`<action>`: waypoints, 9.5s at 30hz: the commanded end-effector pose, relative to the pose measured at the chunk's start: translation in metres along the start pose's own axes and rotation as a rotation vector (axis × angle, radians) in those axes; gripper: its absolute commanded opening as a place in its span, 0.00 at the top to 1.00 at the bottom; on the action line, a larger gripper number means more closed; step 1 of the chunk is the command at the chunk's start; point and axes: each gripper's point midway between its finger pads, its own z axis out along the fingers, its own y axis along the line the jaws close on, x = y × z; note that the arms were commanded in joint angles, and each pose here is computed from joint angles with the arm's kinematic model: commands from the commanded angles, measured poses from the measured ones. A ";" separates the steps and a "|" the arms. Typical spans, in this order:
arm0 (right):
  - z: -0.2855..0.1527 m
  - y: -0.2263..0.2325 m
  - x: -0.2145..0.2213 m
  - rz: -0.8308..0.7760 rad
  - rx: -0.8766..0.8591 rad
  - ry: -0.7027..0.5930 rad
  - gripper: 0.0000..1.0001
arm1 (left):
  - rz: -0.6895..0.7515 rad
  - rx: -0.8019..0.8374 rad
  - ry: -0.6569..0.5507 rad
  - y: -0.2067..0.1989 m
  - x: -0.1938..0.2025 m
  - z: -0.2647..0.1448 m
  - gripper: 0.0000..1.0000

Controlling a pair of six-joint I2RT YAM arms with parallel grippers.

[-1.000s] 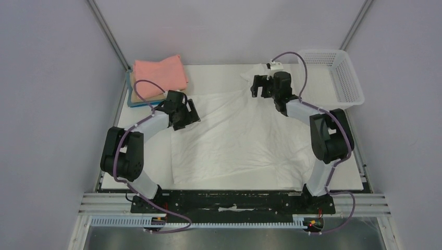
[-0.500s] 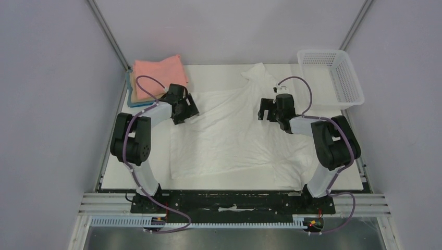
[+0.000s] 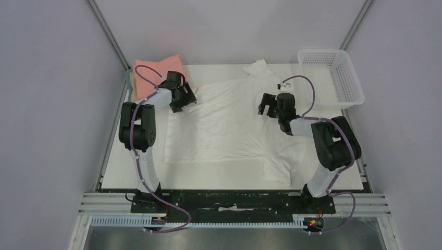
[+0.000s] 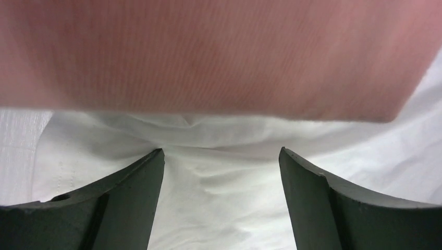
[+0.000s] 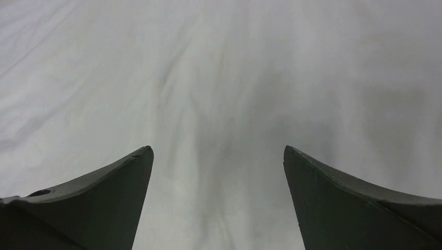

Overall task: Fold and stack the t-shirts
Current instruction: Flatten out the tshirt, then grab the side of the flattened tshirt closest away from the robot with both arms, then fold the flattened tshirt in 1/3 of the way

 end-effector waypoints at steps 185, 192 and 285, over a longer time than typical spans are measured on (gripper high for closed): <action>-0.196 0.058 -0.060 -0.433 0.274 -0.251 1.00 | -0.595 -0.120 -0.412 0.109 0.071 -0.169 0.98; -0.172 0.050 -0.079 -0.482 0.283 -0.249 1.00 | -0.605 -0.135 -0.445 0.109 0.053 -0.161 0.98; -0.237 -0.034 0.038 0.214 0.012 0.012 0.02 | -0.222 0.220 -0.207 0.074 0.142 -0.232 0.16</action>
